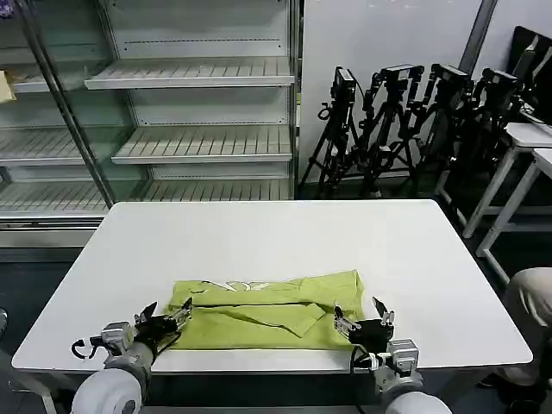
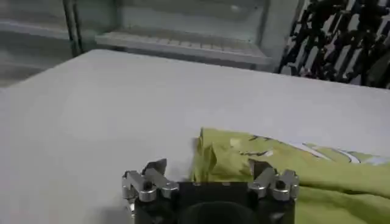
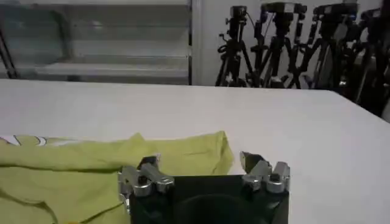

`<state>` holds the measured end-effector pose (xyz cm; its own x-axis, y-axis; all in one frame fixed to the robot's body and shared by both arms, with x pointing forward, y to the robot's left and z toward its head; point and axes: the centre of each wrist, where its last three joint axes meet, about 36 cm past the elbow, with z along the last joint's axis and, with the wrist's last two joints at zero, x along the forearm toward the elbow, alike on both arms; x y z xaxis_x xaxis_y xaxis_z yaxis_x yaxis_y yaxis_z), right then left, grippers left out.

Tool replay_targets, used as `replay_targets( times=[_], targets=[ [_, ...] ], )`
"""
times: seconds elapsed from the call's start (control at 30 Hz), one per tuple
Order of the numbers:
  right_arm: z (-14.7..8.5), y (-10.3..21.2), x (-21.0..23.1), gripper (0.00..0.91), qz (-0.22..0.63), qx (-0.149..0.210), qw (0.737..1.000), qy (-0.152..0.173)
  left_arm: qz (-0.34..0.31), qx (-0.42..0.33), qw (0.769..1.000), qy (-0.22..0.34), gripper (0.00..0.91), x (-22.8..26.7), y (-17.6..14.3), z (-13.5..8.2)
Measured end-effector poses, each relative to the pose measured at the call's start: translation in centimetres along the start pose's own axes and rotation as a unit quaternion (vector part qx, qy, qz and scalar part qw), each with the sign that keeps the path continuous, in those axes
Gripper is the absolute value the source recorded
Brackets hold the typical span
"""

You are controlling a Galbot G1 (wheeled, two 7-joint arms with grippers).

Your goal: Fold and organize the clothes.

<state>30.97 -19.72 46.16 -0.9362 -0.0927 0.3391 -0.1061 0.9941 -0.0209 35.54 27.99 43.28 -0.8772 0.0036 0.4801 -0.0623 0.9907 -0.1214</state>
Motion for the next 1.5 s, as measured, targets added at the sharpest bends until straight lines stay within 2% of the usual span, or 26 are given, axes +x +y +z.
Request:
replay_targets(
  times=[0.4, 0.67, 0.87, 1.2, 1.37, 1.5],
  targets=[
    [0.2, 0.2, 0.4, 0.907, 0.001, -0.001, 1.0, 0.001, 0.011, 0.019, 1.0, 0.011, 0.01, 0.3, -0.6, 1.1],
    [0.3, 0.3, 0.6, 0.907, 0.001, -0.001, 1.0, 0.002, 0.029, 0.024, 0.999, 0.003, 0.01, 0.3, -1.4, 1.1],
    [-0.1, 0.3, 0.8, 0.907, 0.001, 0.001, 1.0, -0.005, 0.022, 0.007, 1.0, -0.005, 0.01, 0.0, -0.6, 0.9],
    [-0.3, 0.2, 0.7, 0.907, 0.002, 0.002, 1.0, -0.011, -0.026, -0.079, 0.996, -0.03, 0.01, 0.5, 3.7, -1.4],
    [-0.5, 0.2, 0.5, 0.907, 0.003, 0.0, 1.0, -0.015, -0.068, -0.154, 0.984, -0.05, 0.01, 1.1, 6.3, -3.5],
    [-0.4, 0.1, 0.5, 0.907, 0.005, -0.001, 1.0, -0.016, -0.093, -0.21, 0.971, -0.066, 0.01, 1.9, 6.9, -4.6]
  ],
)
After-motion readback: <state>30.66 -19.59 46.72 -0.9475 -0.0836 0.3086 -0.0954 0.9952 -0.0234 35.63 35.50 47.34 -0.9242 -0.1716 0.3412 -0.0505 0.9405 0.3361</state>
